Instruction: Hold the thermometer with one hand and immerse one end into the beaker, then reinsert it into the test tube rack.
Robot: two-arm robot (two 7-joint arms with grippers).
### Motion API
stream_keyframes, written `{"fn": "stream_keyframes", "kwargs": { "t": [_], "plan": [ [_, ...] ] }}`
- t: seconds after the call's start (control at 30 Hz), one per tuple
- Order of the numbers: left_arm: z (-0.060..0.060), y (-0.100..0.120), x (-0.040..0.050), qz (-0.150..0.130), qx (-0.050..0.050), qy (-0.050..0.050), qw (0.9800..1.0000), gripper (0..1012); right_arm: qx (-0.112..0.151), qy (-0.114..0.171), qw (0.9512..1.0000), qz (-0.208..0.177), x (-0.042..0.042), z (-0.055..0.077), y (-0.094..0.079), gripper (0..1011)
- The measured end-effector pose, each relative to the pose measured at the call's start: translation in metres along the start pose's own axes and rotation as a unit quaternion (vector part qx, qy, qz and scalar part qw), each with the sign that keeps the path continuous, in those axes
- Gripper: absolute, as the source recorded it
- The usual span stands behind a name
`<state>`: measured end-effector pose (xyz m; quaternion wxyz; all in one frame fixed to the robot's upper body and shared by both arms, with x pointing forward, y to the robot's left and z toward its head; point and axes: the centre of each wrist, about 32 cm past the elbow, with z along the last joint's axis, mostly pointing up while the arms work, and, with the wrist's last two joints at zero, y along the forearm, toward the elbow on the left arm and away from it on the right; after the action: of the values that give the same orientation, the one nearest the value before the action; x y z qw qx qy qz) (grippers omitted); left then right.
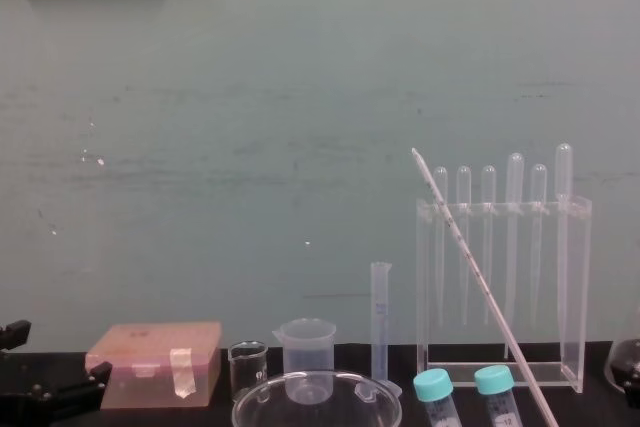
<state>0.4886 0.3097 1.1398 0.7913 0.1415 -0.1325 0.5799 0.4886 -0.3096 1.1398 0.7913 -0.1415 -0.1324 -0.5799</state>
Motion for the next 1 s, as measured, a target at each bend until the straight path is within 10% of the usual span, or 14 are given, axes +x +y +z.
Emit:
{"fn": "stream_keyframes", "kwargs": {
  "t": [1.0],
  "plan": [
    [0.0000, 0.0000, 0.0000, 0.000, 0.000, 0.000, 1.0000, 1008, 0.000, 0.000, 1.0000, 0.000, 0.0000, 0.0000, 0.0000, 1003]
  ]
}}
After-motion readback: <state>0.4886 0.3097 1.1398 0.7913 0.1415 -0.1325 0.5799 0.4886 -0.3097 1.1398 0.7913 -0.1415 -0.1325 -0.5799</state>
